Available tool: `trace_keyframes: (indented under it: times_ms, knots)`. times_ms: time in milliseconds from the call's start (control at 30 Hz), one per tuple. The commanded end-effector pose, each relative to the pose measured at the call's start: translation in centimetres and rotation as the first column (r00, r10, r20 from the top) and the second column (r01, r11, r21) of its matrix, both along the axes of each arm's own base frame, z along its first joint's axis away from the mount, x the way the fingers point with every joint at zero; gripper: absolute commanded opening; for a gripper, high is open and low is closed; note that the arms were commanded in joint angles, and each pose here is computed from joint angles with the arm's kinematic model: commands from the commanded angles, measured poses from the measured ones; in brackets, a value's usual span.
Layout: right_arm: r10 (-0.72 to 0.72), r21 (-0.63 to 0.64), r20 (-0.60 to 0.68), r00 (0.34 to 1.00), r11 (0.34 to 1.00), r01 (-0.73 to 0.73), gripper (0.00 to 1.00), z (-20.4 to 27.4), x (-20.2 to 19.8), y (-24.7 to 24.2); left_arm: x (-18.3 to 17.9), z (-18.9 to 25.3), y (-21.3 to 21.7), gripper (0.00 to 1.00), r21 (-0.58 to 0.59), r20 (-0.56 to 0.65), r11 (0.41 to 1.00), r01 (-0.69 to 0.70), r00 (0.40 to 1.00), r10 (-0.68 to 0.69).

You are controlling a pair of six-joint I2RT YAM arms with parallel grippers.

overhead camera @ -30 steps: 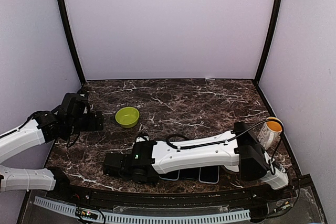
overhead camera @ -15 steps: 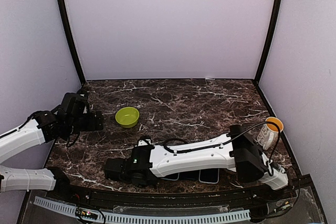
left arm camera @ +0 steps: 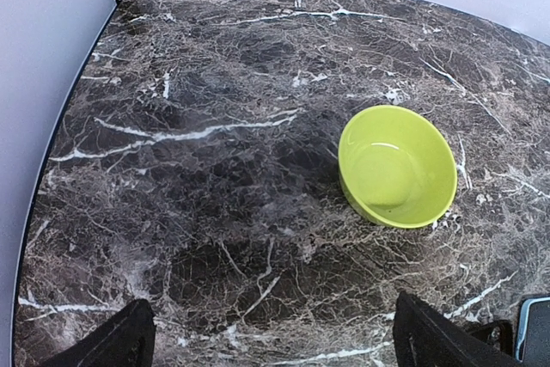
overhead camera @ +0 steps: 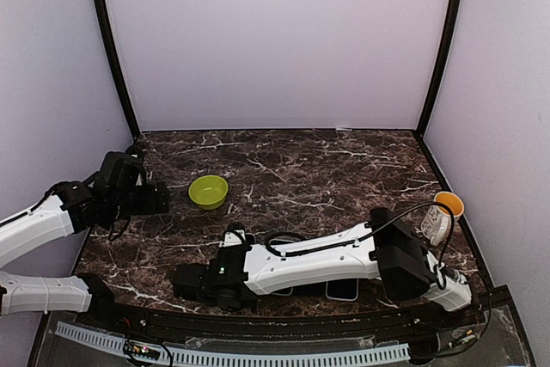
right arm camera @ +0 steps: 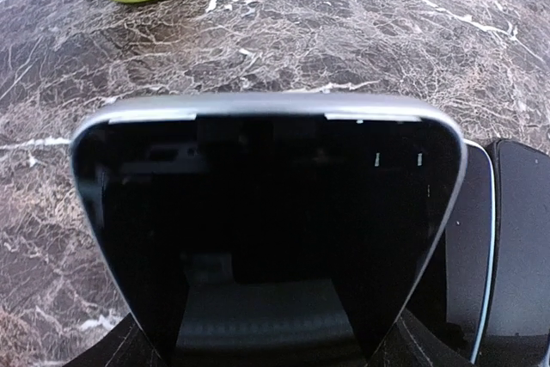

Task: Put the phone into the phone case
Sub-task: Install the phone into the phone case.

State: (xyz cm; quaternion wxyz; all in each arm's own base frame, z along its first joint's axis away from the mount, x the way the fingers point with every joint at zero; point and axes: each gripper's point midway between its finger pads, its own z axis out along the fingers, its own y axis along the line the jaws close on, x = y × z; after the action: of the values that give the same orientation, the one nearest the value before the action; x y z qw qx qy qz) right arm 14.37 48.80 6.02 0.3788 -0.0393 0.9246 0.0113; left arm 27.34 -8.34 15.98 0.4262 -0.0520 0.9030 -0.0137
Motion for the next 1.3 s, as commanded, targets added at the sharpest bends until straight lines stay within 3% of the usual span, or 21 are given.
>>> trace_keyframes:
  times_ms: [0, 133, 367, 667, 1133, 1267]
  knots:
    - [-0.033, -0.014, -0.055, 0.998, 0.999, 0.032, 0.06, -4.7, 0.0, -1.0, 0.1, 0.2, 0.2, 0.99, -0.009, 0.002, 1.0, -0.013, 1.0, 0.013]
    - [-0.037, -0.006, -0.059, 0.998, 0.999, 0.036, 0.19, -5.4, 0.4, -0.9, 0.1, 0.1, 0.2, 0.99, -0.007, -0.001, 1.0, -0.015, 1.0, 0.015]
    - [-0.038, -0.014, -0.051, 0.998, 0.999, 0.037, 0.27, -5.4, 0.7, -1.0, 0.1, -0.1, 0.1, 0.99, -0.005, -0.008, 1.0, -0.011, 1.0, 0.011]
    - [-0.052, -0.078, -0.048, 0.997, 0.996, 0.048, 0.57, -5.8, 0.7, -1.6, 0.2, -0.1, 0.0, 0.99, -0.011, -0.009, 1.0, -0.009, 1.0, 0.009]
    - [-0.079, -0.101, -0.036, 0.996, 0.992, 0.075, 0.68, -5.8, 1.1, -2.4, 0.3, -0.3, 0.1, 0.99, -0.012, -0.015, 1.0, -0.012, 1.0, 0.011]
    - [-0.075, -0.099, -0.028, 0.997, 0.993, 0.072, 0.78, -5.3, 1.2, -2.3, 0.3, -0.1, 0.8, 0.99, 0.009, -0.009, 0.999, -0.045, 0.999, 0.045]
